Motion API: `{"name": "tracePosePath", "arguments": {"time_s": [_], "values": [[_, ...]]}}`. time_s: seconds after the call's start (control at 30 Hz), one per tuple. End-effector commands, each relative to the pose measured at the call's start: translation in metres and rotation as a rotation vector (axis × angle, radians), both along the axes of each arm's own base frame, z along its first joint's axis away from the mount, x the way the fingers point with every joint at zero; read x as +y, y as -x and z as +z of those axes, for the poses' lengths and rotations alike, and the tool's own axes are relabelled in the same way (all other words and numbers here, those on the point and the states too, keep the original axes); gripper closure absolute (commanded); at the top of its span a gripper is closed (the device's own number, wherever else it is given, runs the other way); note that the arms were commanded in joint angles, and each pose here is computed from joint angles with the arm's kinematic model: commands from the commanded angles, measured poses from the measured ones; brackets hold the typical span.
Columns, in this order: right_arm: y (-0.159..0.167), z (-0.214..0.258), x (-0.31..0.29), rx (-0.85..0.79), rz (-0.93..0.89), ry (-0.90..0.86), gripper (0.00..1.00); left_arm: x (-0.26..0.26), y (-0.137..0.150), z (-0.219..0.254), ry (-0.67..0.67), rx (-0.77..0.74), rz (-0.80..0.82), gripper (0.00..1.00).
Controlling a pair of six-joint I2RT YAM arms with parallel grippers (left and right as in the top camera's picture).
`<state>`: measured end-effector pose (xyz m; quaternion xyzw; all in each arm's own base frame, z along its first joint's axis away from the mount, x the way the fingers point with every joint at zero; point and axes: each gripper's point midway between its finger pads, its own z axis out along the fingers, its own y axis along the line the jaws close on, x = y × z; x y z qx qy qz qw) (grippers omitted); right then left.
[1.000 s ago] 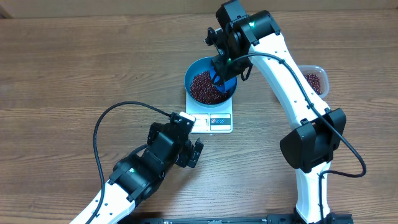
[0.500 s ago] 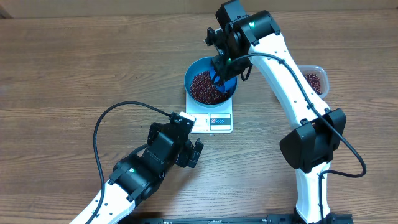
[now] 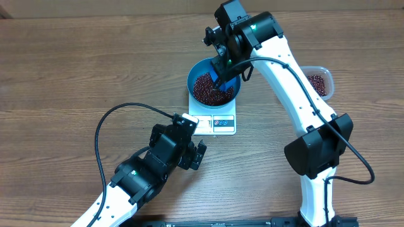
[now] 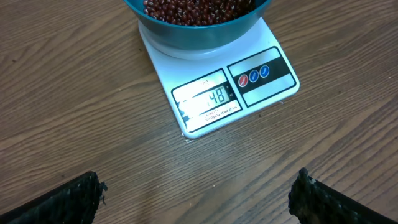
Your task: Scoop item into bowl and weigh 150g on scale
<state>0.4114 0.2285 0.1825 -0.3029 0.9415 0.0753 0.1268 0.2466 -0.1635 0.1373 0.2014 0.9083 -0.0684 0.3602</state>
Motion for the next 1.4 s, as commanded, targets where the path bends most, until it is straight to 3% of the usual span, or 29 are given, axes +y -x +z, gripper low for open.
{"name": "tracePosePath", "arguments": {"time_s": [0.0, 1.37], "values": [[-0.0018, 0.0348, 0.0, -0.093, 0.004, -0.024, 0.96, 0.0017, 0.0004, -0.0037, -0.006, 0.005, 0.018, 0.0], [0.0004, 0.035, 0.0037, -0.12, 0.016, 0.024, 0.96, 0.0017, 0.0004, -0.0037, -0.006, 0.005, 0.018, 0.0]]}}
